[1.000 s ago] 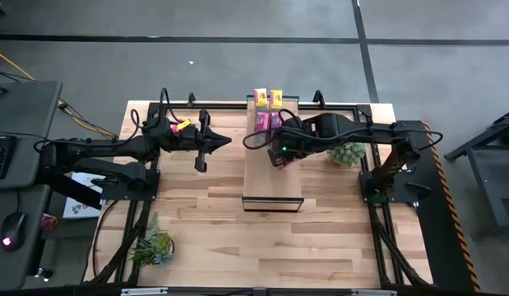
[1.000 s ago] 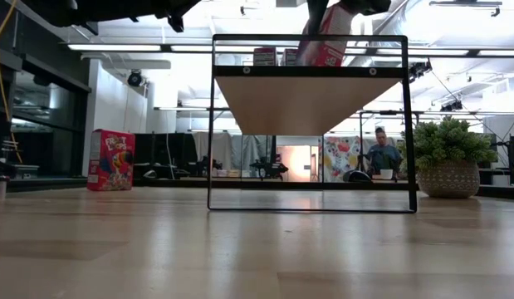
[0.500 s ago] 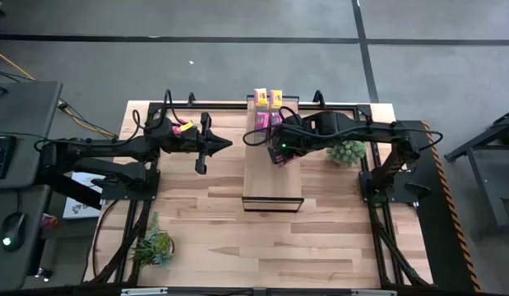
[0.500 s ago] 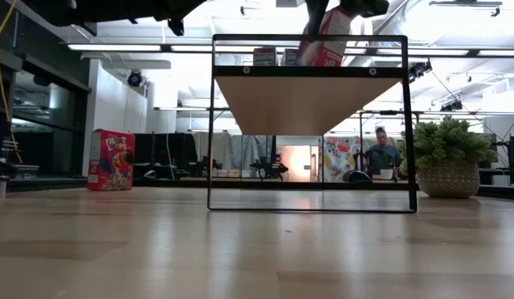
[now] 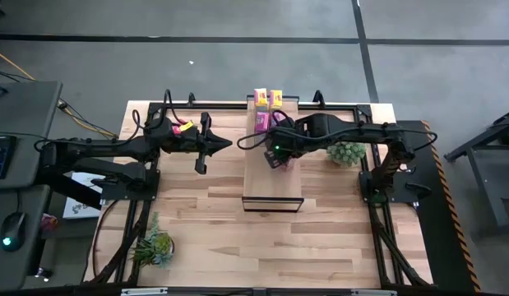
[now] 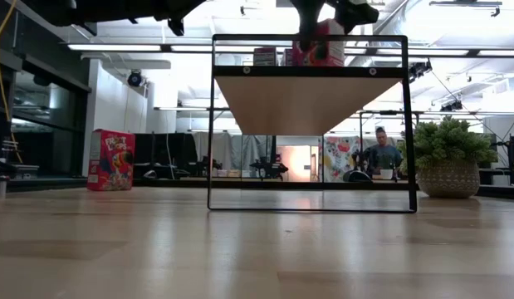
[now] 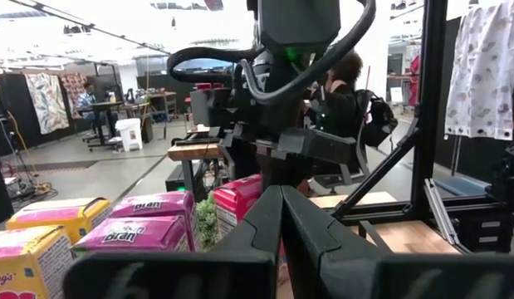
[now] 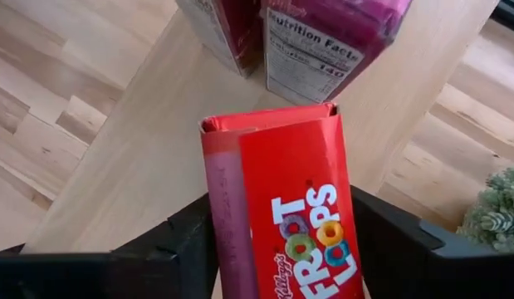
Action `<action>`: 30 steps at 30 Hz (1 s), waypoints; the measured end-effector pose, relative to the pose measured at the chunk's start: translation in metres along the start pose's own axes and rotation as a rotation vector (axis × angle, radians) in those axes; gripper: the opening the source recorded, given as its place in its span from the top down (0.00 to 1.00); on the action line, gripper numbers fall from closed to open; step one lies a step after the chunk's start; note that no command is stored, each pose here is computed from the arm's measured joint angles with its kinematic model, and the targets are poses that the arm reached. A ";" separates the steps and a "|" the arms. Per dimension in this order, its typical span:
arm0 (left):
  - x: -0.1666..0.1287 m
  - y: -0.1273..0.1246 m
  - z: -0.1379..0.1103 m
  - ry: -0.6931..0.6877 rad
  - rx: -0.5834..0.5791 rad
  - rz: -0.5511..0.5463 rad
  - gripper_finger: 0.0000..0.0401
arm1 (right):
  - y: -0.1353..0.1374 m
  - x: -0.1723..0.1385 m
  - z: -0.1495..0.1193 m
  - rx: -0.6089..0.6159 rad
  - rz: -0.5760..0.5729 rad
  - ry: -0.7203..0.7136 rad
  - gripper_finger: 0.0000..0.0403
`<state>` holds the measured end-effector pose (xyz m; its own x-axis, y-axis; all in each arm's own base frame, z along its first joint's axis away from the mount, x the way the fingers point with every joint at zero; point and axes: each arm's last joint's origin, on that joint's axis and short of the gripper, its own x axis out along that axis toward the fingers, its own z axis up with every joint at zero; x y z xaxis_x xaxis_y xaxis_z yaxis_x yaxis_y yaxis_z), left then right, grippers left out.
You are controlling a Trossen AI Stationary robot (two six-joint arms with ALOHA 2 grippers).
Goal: Stack cereal on shelf
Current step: Put the bottom red cereal box on the shelf
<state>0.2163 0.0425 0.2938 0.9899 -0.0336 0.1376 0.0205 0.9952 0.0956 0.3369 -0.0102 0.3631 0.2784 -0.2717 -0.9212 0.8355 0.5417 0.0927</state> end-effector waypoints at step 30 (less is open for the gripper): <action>0.000 0.000 -0.002 0.018 0.007 -0.001 1.00 | -0.011 -0.077 -0.004 -0.297 0.003 -0.193 0.45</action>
<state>0.2166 0.0425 0.2921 0.9923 -0.0331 0.1194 0.0208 0.9945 0.1024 0.3046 0.0081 0.4313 0.3891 -0.3994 -0.8301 0.6680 0.7429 -0.0443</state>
